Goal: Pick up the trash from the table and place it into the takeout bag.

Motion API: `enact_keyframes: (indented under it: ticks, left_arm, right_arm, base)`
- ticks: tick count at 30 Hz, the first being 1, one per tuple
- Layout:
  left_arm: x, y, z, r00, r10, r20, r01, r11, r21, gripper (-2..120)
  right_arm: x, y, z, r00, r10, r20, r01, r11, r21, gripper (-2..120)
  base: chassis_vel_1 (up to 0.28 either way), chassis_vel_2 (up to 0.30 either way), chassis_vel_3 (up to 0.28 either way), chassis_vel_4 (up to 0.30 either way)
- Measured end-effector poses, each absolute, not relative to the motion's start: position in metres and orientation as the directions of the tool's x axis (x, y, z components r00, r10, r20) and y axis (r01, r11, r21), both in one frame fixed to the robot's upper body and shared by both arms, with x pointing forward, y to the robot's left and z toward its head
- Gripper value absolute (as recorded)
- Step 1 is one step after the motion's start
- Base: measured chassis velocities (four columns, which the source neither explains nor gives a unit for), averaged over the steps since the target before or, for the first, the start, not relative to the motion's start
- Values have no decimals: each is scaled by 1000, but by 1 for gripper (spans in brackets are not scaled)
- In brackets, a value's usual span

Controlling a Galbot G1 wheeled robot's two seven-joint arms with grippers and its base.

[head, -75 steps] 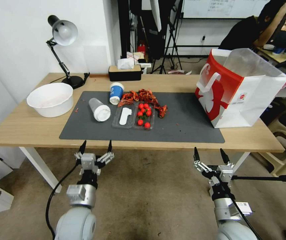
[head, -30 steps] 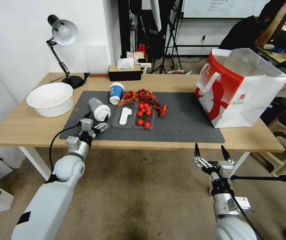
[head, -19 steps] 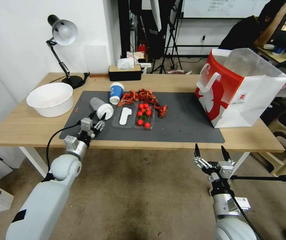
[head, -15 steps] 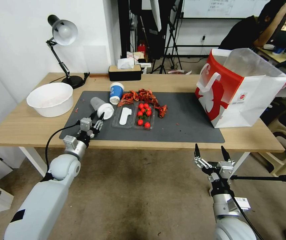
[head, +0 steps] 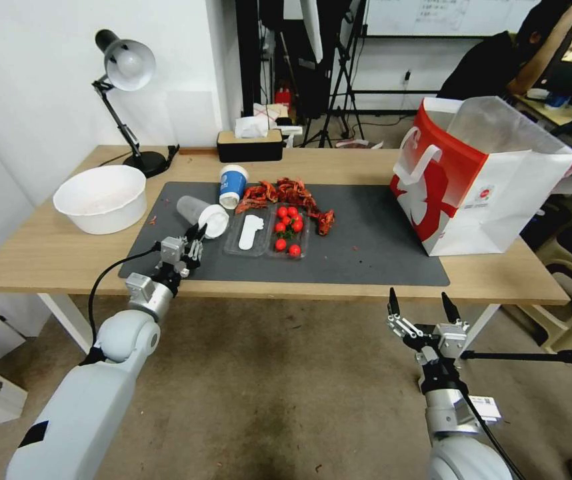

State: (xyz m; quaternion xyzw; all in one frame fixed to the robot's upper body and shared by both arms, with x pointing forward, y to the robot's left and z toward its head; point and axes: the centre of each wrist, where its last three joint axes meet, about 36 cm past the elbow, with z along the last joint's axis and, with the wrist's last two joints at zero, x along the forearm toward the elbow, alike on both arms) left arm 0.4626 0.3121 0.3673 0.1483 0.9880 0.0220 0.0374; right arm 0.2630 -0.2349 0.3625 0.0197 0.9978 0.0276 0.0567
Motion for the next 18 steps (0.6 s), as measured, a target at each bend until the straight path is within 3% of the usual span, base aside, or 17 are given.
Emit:
enact_keyframes:
  ticks: [13,18]
  left_arm:
    - [474,305,396,-902,394,-174,391,919,51,11]
    - [506,290,446,-814,510,-279,516,855,58,11]
  right_arm:
    - [261,-234,364,-992,42,-116,36,998,54,100]
    - [258,-232,362,-992,48,-114,42,998,52,100]
  base:
    - [0,0,0,0]
    - [0,0,0,0]
